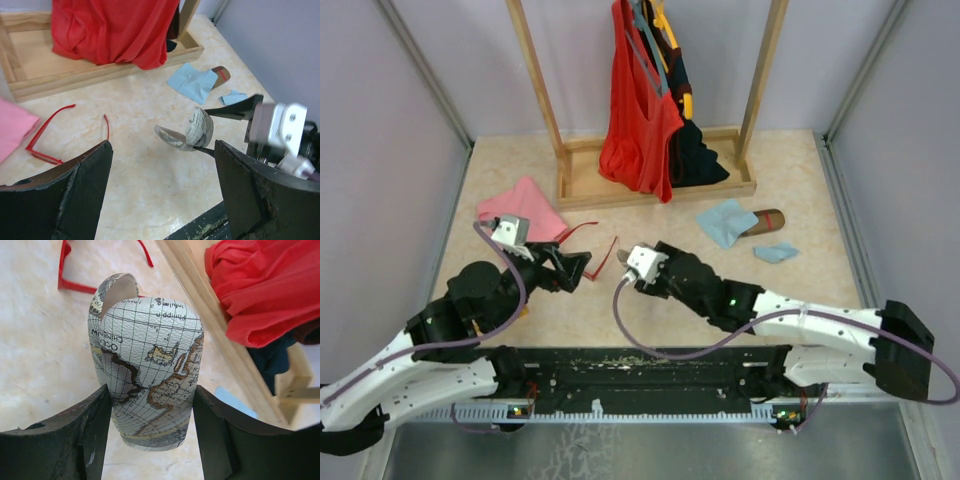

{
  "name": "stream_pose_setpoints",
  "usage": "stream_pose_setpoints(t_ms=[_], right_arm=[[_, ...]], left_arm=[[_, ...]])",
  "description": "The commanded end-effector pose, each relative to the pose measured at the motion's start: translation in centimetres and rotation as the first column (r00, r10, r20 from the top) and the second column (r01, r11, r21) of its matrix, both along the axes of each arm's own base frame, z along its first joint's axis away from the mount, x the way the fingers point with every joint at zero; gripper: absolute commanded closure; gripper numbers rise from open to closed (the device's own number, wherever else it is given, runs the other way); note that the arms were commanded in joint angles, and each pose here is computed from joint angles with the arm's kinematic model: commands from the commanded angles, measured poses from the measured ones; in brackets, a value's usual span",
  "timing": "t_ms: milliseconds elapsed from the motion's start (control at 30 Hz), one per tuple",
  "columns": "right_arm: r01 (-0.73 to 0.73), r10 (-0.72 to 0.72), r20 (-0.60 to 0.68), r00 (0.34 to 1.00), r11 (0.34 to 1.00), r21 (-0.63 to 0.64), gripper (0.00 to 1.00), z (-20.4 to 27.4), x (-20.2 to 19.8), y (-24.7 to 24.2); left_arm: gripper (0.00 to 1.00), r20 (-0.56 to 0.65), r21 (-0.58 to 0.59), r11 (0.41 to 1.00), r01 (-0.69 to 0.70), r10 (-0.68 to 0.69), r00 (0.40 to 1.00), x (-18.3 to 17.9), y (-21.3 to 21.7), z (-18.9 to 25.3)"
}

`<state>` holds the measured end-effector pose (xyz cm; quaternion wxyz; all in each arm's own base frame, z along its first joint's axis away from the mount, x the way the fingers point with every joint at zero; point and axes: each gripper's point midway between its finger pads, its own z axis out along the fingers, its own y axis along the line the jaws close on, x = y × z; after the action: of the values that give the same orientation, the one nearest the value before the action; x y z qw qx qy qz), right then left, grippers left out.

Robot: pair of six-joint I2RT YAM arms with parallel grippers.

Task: Organize the sunglasses
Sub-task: Place the sunglasses case at the center of the board.

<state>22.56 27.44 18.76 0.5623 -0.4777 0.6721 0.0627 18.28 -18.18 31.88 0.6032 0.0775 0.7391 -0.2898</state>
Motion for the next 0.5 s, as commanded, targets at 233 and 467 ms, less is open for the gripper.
stream_pose_setpoints(t_ms=[233,467], right_arm=[[0.017,0.182,0.411,0.893,0.9,-0.436,1.0,-2.5,2.0,1.3],[0.108,0.225,0.49,0.842,0.819,-0.563,1.0,-4.4,3.9,2.2]], left_arm=[[0.12,0.008,0.071,0.992,-0.108,0.107,0.994,-0.4,4.4,-1.4],[0.12,0.005,0.099,0.986,-0.131,0.131,0.991,-0.4,5.3,-2.8]])
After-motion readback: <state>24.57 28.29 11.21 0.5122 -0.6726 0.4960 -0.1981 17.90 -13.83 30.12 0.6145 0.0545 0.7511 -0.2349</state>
